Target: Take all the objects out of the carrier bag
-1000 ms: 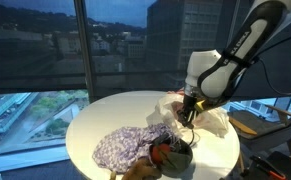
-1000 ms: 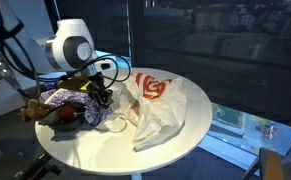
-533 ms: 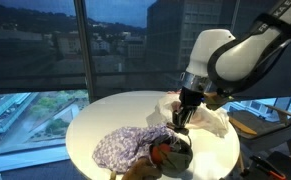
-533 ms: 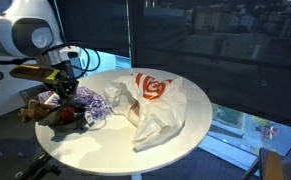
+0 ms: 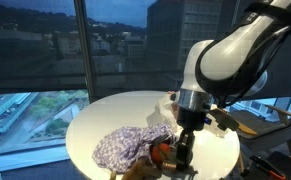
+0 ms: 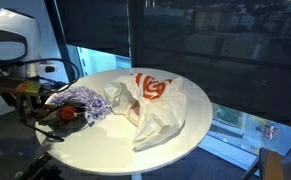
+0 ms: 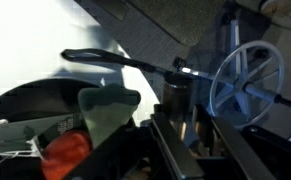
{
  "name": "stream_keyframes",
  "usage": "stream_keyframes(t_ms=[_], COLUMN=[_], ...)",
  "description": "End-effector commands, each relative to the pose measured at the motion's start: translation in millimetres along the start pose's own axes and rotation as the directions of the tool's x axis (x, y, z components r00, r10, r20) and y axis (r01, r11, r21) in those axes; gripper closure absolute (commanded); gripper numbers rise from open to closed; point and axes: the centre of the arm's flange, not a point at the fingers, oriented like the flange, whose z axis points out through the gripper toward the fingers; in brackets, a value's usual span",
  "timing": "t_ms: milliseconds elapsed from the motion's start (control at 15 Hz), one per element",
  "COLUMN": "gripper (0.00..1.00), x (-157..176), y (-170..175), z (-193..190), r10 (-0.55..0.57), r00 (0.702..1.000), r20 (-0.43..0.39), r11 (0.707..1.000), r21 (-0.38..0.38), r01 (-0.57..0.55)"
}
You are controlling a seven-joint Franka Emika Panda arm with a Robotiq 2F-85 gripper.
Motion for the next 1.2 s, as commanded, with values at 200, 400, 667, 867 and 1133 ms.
stream_keyframes(t_ms=[200,400,667,867,1133], gripper=[0.07,0.00,0.00,0.00,0.00], x=[-17,-15,-8,0,0], y=[17,25,29,42,62], z=[30,21,-16,-39,-75], r10=[-0.124,-0.088,-0.062,-0.007,0.075], r00=[0.992,0.996,0.998,1.000,0.996], r20=[0.028,0.016,0.008,-0.015,-0.051], r11=[0.992,0.991,0.982,0.968,0.948], r21=[-0.031,-0.102,-0.180,-0.250,-0.307], r01=[0.125,0.090,0.063,0.003,-0.087])
